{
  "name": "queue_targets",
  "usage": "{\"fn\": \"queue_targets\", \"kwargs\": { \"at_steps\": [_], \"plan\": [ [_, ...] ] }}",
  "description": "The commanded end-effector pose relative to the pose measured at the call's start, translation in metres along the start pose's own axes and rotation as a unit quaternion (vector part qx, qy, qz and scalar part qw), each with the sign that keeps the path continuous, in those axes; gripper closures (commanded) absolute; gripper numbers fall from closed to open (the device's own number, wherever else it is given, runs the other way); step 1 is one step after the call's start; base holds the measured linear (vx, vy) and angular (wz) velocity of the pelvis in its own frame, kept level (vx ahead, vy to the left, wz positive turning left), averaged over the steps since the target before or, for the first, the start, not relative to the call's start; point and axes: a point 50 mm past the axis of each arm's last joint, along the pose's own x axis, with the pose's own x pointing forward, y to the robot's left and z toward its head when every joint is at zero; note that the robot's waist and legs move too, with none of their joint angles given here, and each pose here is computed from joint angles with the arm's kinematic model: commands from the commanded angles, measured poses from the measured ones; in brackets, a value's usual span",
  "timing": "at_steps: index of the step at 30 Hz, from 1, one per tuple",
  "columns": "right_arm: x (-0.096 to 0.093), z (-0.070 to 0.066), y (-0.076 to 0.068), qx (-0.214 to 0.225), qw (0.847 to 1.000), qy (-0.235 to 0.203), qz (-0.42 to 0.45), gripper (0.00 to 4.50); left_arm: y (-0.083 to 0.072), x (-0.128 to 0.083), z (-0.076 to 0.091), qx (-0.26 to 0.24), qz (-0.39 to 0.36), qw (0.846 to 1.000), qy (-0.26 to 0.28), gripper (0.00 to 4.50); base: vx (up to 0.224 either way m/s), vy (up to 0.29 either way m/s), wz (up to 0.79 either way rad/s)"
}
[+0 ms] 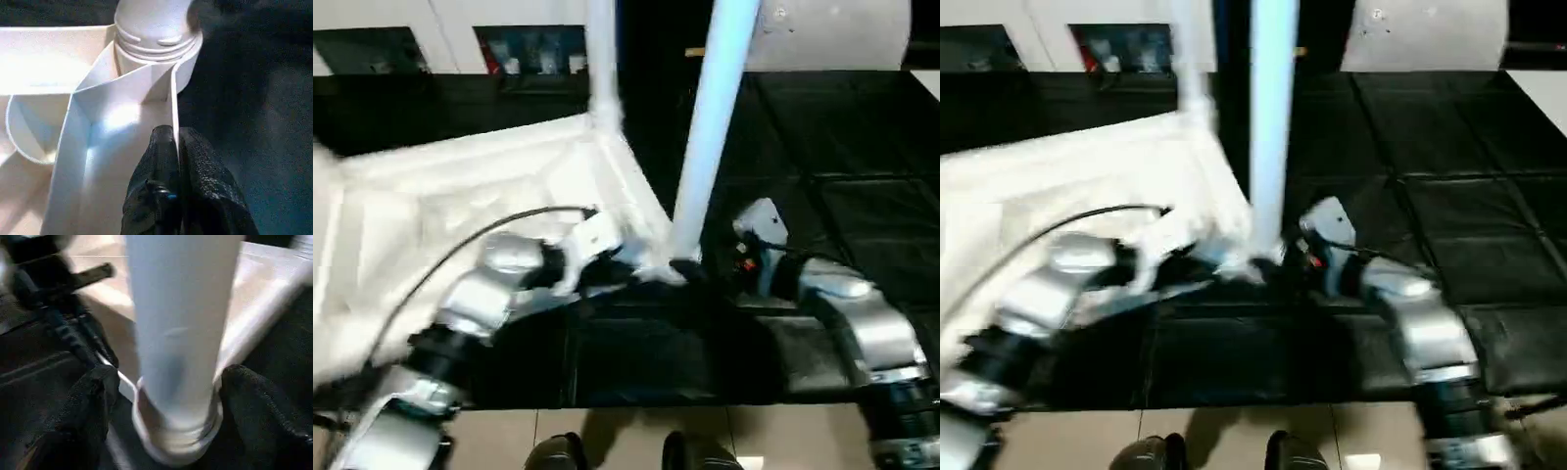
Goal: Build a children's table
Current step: Rotate leg to tighten
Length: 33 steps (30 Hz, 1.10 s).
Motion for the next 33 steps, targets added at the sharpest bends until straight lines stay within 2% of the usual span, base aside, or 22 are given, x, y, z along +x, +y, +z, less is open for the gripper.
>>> {"fn": "queue_targets", "kwargs": {
  "at_steps": [1,3,11,17,18,20,29,30,32,33],
  "plan": [
    [0.002,0.001,0.004,0.001,0.999,-0.004,0.042,0.83,-0.010,0.007,0.005,0.018,-0.063,0.998,-0.010,4.50,0.000,0.000,0.00],
    [-0.002,0.001,0.007,0.006,0.995,0.001,0.095,0.99,-0.013,0.001,0.004,0.025,-0.101,0.995,-0.007,4.50,0.000,0.000,0.00],
    [-0.005,-0.001,0.011,-0.001,0.982,0.029,0.187,1.65,-0.014,-0.009,-0.001,0.047,-0.160,0.986,0.018,4.50,0.000,0.000,0.00],
    [-0.006,-0.001,0.012,0.006,0.976,0.038,0.216,2.10,-0.015,-0.011,-0.003,0.050,-0.170,0.984,0.021,4.50,0.000,0.000,0.00],
    [-0.006,0.000,0.012,0.006,0.975,0.037,0.219,2.34,-0.015,-0.011,-0.003,0.050,-0.170,0.984,0.021,4.50,0.000,0.000,0.00],
    [-0.005,0.000,0.012,0.007,0.973,0.037,0.226,2.39,-0.014,-0.011,-0.003,0.051,-0.172,0.984,0.020,4.50,0.000,0.000,0.00],
    [-0.002,-0.002,0.023,0.029,0.969,0.025,0.244,2.53,-0.012,-0.007,0.000,0.030,-0.146,0.989,-0.004,4.50,0.000,0.000,0.00],
    [0.000,-0.001,0.028,0.047,0.973,0.012,0.227,2.53,-0.010,-0.005,0.003,0.016,-0.123,0.992,-0.016,4.50,0.000,0.000,0.00],
    [0.004,-0.001,0.031,0.054,0.977,0.003,0.206,2.53,-0.009,-0.002,0.005,0.005,-0.105,0.994,-0.020,4.50,0.000,0.000,0.00],
    [0.015,-0.002,0.037,0.059,0.987,-0.002,0.153,2.53,-0.006,0.004,0.008,-0.019,-0.067,0.997,-0.018,4.50,0.000,0.000,0.00]
  ]
}}
